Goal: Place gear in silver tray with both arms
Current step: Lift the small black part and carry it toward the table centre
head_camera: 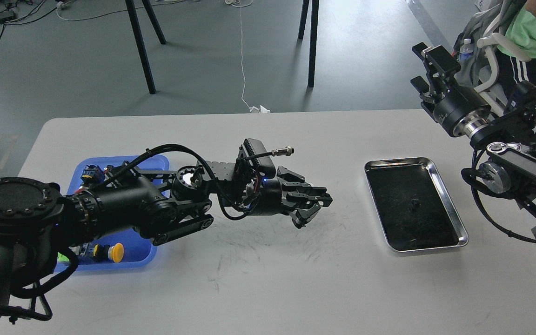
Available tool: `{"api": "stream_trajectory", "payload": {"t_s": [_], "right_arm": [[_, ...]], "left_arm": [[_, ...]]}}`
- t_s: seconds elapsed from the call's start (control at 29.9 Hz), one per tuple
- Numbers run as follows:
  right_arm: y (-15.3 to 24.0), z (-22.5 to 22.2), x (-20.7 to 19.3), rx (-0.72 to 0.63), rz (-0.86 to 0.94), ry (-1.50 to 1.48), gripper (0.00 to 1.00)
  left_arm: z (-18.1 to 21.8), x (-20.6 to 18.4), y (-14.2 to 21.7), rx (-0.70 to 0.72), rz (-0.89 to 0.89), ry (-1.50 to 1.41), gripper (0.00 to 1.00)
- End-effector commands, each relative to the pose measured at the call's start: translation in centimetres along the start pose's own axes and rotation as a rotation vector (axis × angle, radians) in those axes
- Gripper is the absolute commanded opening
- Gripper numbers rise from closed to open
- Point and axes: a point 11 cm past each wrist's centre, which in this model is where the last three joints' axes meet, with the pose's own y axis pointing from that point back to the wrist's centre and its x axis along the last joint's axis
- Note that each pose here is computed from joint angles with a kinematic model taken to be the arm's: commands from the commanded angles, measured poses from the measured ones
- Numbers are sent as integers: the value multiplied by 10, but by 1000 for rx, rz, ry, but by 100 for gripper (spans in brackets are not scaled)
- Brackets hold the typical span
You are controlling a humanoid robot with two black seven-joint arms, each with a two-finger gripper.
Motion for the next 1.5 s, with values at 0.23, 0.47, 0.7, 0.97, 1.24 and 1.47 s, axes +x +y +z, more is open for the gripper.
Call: {"api": "stream_trajectory", "payload": {"t_s": [0.23,0.47,0.7,0.97,1.24,1.47], "right_arm": [[2,5,3,-13,10,5,94],[2,6,3,-15,7,6,94],[4,9,1,-25,0,11,94],[4,10,2,-27,0,14,94],[5,10,1,-28,-11,14,94],[5,9,-2,-26,-26,8,95]], "left_arm": [[-21,-18,4,80,-29,18,20],[-18,-33,4,79,-38,50,23],[-18,-32,4,79,-31,58,33],[-14,-30,2,68,-27,59,43],[-19,-16,3,87,41,141,51],[-53,16,29,181,183,255,65]]}}
